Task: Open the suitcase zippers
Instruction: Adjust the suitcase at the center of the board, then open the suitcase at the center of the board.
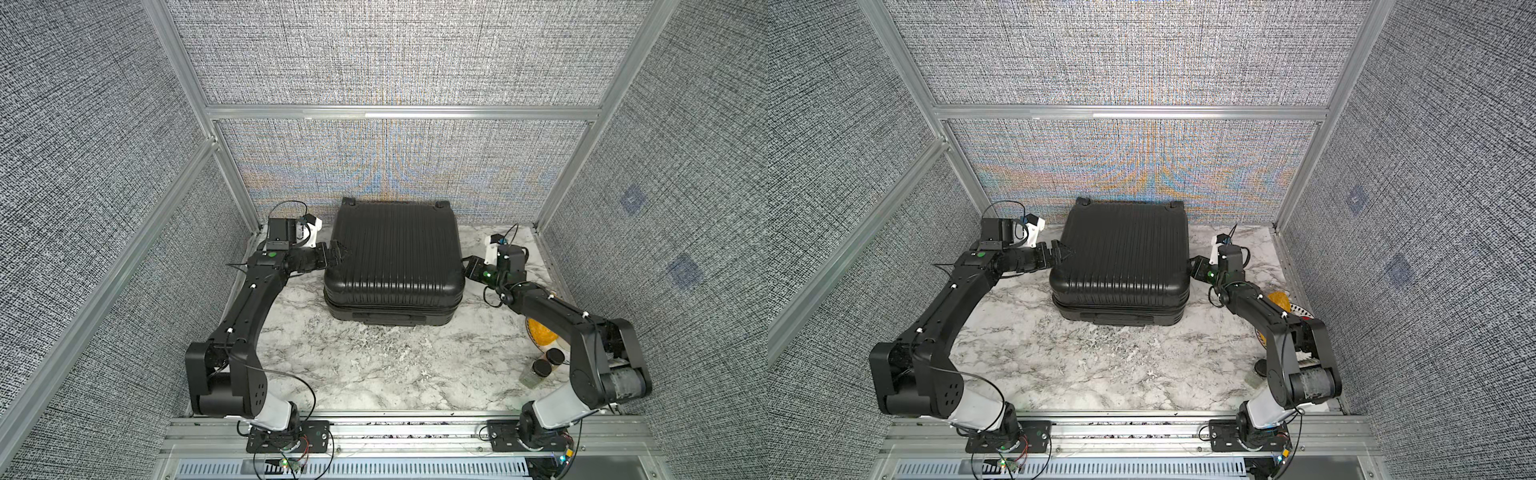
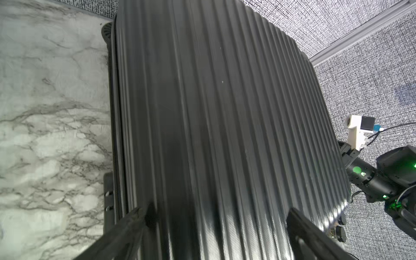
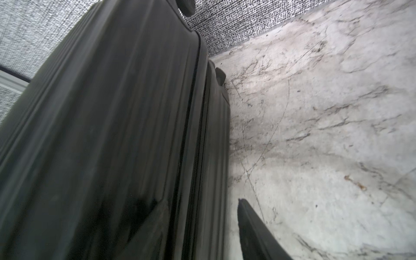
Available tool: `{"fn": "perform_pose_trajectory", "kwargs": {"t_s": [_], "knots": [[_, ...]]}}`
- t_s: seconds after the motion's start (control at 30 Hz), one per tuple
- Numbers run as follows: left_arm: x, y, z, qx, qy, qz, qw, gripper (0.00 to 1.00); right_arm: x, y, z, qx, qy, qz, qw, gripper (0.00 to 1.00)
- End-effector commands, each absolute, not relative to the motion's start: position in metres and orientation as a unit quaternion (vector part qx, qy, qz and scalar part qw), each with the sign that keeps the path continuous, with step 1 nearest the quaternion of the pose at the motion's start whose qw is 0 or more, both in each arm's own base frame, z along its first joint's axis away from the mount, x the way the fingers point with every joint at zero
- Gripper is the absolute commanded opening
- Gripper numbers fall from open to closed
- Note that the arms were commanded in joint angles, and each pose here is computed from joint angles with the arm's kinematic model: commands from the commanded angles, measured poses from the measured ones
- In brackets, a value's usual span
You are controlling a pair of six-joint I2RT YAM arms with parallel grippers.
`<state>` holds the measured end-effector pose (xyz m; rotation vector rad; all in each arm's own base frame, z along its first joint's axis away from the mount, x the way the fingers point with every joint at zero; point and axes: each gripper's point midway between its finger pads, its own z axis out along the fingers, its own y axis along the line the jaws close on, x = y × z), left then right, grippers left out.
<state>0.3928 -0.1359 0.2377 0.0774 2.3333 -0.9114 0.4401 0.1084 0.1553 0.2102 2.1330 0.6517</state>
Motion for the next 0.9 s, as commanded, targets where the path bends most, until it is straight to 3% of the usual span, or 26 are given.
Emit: {"fn": "perform_pose_trajectory", "kwargs": {"t_s": [0.0, 0.17, 0.3, 0.43, 0.57, 0.87], "knots": [[0.372, -0.134, 0.239, 0.002, 0.887, -0.350, 0.301, 1.00, 0.425, 0.098, 0.150, 0.101, 0.856, 0.278, 0.424, 0.53], [0.365, -0.085, 0.227, -0.120, 0.882, -0.282, 0.358, 0.95, 0.391, 0.072, 0.129, 0.154, 0.853, 0.288, 0.407, 0.50], [0.358, -0.067, 0.187, -0.176, 0.893, -0.252, 0.328, 0.80, 0.371, 0.083, 0.112, 0.149, 0.857, 0.322, 0.374, 0.32], [0.360, -0.055, 0.150, -0.199, 0.913, -0.213, 0.285, 0.66, 0.363, 0.100, 0.108, 0.133, 0.848, 0.373, 0.353, 0.19], [0.368, -0.054, 0.137, -0.193, 0.924, -0.205, 0.259, 0.65, 0.364, 0.106, 0.113, 0.122, 0.843, 0.386, 0.353, 0.13], [0.372, -0.066, 0.122, -0.176, 0.925, -0.237, 0.239, 0.64, 0.366, 0.122, 0.121, 0.092, 0.842, 0.405, 0.346, 0.12]]}}
